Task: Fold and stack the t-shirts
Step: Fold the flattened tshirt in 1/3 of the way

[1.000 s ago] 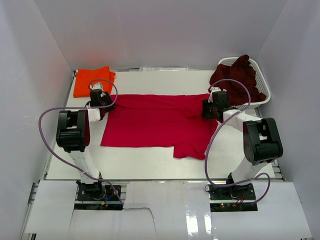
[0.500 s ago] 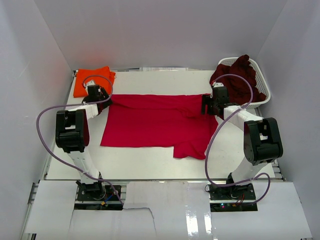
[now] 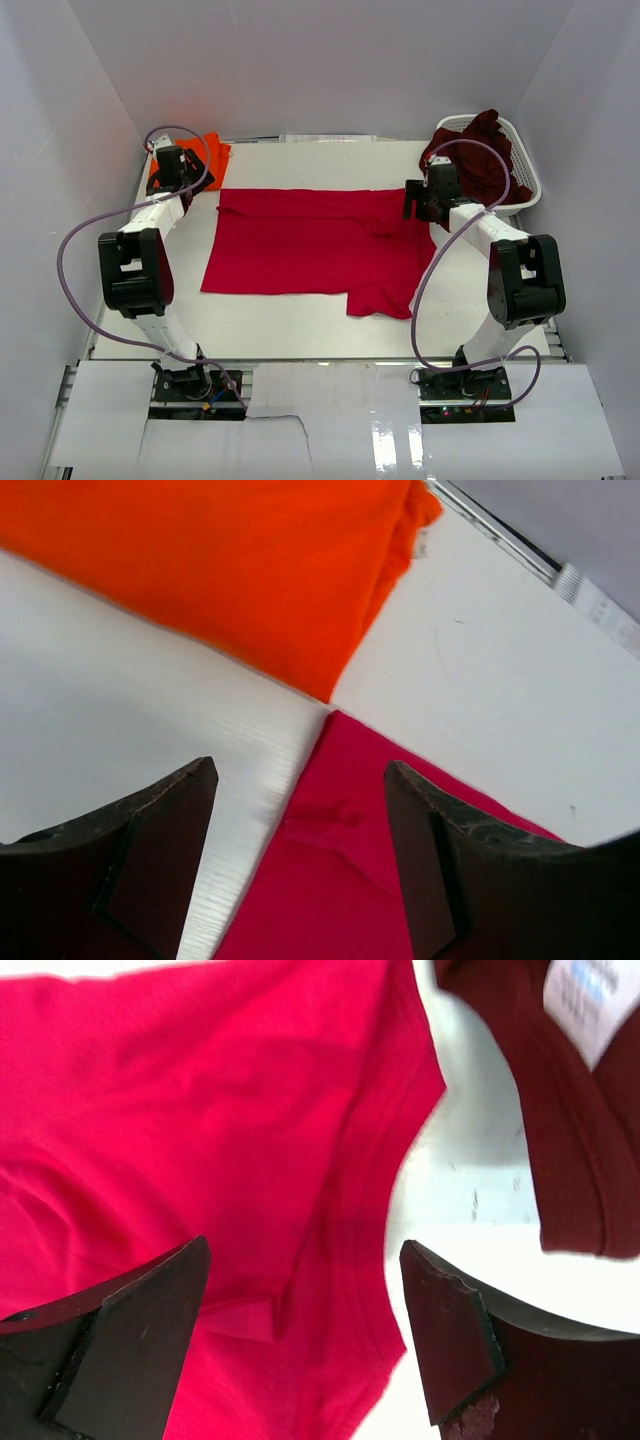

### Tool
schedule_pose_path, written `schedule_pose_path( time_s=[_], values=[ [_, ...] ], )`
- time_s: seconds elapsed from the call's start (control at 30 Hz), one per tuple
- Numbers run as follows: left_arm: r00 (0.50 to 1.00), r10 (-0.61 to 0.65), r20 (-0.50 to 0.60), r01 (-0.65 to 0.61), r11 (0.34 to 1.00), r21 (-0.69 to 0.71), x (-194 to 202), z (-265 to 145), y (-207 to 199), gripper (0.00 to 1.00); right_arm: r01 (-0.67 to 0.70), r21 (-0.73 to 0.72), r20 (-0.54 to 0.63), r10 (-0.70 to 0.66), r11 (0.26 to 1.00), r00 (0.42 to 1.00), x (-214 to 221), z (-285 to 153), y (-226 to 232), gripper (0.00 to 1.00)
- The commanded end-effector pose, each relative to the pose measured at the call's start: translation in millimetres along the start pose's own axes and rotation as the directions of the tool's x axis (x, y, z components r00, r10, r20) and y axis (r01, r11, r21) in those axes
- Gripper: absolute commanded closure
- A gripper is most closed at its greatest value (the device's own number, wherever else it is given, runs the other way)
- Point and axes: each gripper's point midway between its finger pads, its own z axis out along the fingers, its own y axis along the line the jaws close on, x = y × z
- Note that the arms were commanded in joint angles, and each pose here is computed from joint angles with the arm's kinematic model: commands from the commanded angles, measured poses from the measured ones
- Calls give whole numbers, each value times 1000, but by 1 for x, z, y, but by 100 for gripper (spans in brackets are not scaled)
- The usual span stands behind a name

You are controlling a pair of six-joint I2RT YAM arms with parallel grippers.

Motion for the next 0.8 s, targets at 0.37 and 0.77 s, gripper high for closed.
schedule_pose_path(
  time_s=[0.37, 0.77],
  values=[
    [977, 54, -208, 64, 852, 520, 50, 14, -91, 92, -56, -155, -19, 54, 986, 998, -38, 29, 38, 92],
    [959, 99, -264, 71, 819, 569, 70, 19, -99, 100, -74, -198, -111, 53, 977, 992, -11, 58, 53, 92]
  ],
)
